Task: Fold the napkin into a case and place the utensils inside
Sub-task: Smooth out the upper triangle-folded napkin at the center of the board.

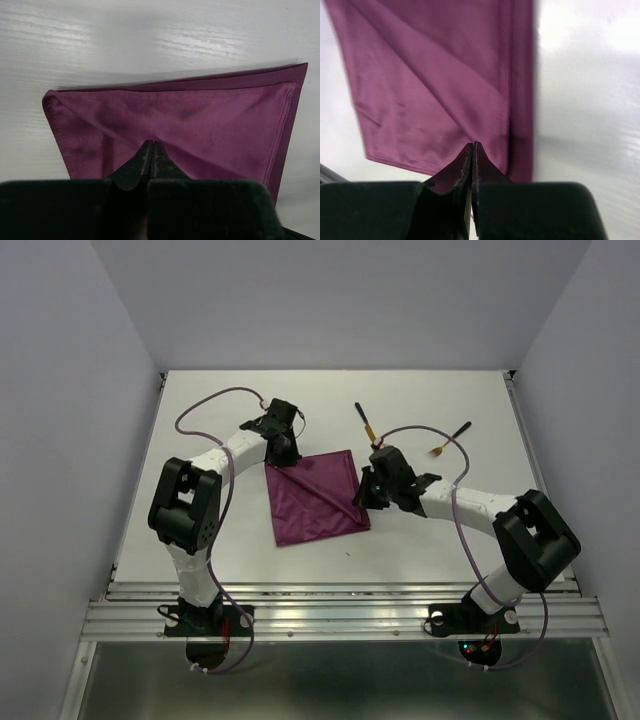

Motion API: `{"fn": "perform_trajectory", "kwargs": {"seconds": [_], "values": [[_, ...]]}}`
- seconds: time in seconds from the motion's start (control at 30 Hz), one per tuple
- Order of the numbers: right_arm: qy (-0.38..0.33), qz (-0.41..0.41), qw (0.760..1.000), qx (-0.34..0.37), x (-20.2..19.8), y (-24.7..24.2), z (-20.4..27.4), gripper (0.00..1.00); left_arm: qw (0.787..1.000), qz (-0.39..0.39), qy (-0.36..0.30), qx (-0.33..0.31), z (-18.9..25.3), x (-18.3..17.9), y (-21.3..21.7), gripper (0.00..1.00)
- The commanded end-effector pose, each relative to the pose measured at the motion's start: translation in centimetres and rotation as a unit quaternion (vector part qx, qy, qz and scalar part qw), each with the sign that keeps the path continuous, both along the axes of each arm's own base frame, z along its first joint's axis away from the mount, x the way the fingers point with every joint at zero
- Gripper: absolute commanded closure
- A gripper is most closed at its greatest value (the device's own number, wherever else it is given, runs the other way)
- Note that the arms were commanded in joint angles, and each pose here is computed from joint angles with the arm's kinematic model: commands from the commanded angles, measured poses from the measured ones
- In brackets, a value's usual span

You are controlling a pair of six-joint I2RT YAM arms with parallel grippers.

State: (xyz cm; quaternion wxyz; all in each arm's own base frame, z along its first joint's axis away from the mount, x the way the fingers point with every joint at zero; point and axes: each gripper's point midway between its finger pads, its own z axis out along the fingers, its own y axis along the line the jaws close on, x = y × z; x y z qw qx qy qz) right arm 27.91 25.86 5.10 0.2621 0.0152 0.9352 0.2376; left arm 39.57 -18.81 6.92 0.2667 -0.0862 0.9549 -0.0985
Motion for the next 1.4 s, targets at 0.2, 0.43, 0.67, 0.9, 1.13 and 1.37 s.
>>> {"fn": "perform_trajectory", "kwargs": {"seconds": [0.2,0.43,0.67,0.9,1.13,1.37], "values": [[-0.054,0.041,0.995,0.078,4.7,6.3,4.7,0.97,0.999,-0.004,0.033,-0.006,-4.0,-0.7,-0.1,1.00],[-0.014,0.044,0.995,0.086,4.5,7.4,0.8,0.97,1.000,-0.002,0.019,-0.007,-3.0,-0.4,-0.2,1.00],[-0.002,0.034,0.997,0.066,4.1,6.5,-0.8,0.97,0.999,-0.010,-0.022,-0.028,1.8,-0.3,-0.7,1.00],[-0.037,0.039,0.996,0.074,4.7,7.0,2.8,0.96,0.991,-0.062,0.010,-0.117,0.8,-2.7,-4.3,1.00],[-0.037,0.045,0.995,0.083,4.4,7.5,3.3,0.96,0.987,-0.074,0.053,-0.134,-3.4,-4.2,-5.4,1.00],[0.005,0.058,0.995,0.083,3.3,8.4,-0.4,0.96,0.988,-0.071,0.079,-0.114,-6.0,-4.8,-4.9,1.00]]}}
